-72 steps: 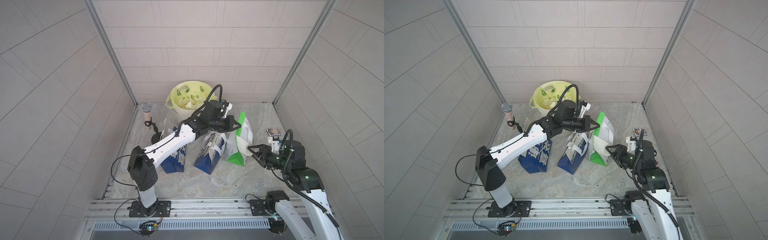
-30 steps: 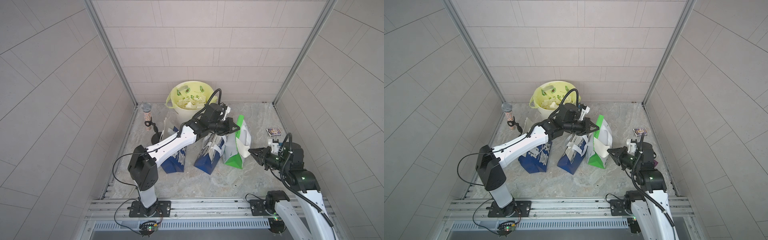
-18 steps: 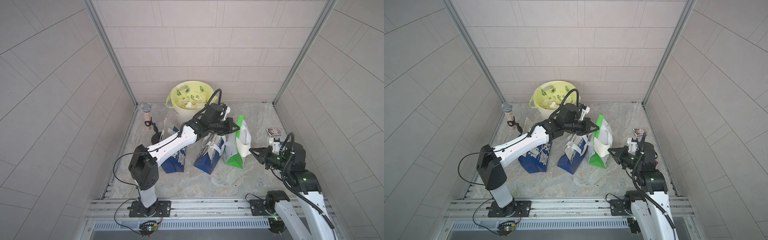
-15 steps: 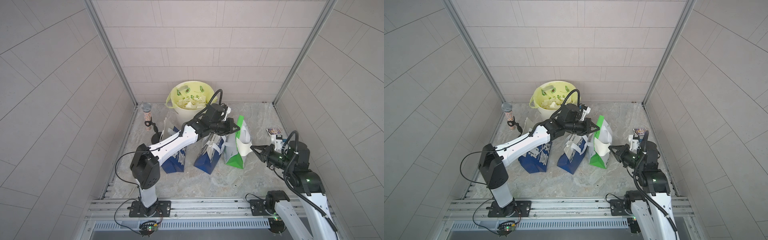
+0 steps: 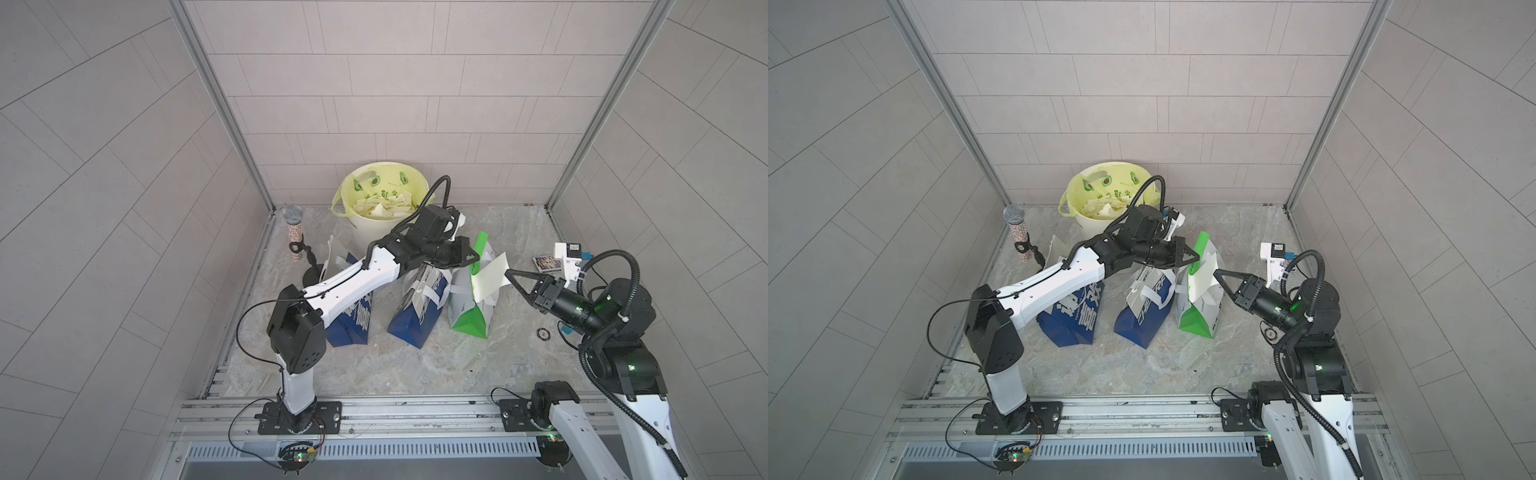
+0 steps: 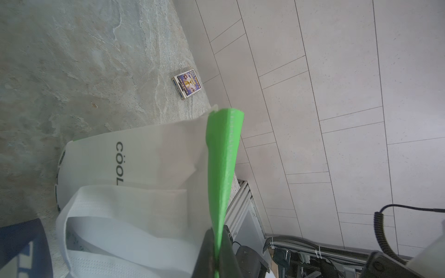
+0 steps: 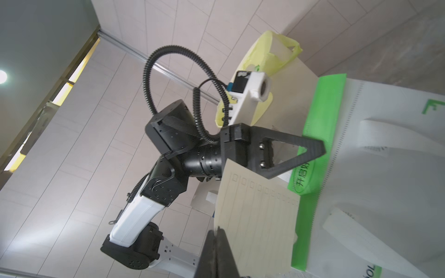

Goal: Shred takeout receipts and throw away
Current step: Tear off the takeout receipt from the takeout bag, then place the takeout bag at the center of the board.

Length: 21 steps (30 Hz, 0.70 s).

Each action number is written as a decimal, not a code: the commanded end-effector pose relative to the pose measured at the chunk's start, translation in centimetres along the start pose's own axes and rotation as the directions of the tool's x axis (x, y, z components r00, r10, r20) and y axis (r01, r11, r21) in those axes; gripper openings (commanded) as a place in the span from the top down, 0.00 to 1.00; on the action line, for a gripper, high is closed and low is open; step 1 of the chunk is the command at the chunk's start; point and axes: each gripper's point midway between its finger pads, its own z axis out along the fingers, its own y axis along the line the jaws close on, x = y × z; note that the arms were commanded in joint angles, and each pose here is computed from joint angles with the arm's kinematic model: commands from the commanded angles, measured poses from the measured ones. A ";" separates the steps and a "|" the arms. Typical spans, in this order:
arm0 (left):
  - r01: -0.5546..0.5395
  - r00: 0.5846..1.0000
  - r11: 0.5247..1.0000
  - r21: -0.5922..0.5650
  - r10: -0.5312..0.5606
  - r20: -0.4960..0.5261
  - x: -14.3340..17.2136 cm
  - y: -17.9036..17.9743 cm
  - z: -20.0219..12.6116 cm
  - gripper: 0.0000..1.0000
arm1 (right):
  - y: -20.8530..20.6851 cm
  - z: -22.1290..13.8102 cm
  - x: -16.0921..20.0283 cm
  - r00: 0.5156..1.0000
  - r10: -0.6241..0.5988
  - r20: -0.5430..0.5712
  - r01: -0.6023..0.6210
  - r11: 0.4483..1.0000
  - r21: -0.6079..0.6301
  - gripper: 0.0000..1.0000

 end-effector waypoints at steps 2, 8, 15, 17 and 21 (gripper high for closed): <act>-0.026 1.000 0.999 -0.021 0.025 -0.008 -0.2 0.5 0.6 1.00 | 5.5 -0.7 -0.7 0.989 -0.145 0.017 0.146 0.971 -0.189 1.00; -0.022 1.000 0.999 -0.027 0.021 -0.014 -0.1 0.8 0.9 1.00 | 7.4 -1.0 -1.1 0.984 -0.172 0.038 0.176 0.952 -0.251 1.00; -0.026 0.999 0.999 -0.023 0.026 -0.021 -0.1 0.7 1.1 1.00 | 8.6 -1.6 -1.3 0.974 -0.215 0.070 0.226 0.940 -0.257 1.00; -0.031 0.999 0.999 -0.011 0.031 -0.018 -0.4 0.2 0.9 1.00 | 8.5 -1.9 -1.5 0.964 -0.244 0.104 0.262 0.937 -0.230 1.00; -0.068 0.997 0.997 0.038 0.067 0.024 -1.6 -2.1 -0.2 0.85 | 6.6 -2.8 -2.6 0.922 -0.324 0.212 0.342 0.938 -0.054 1.00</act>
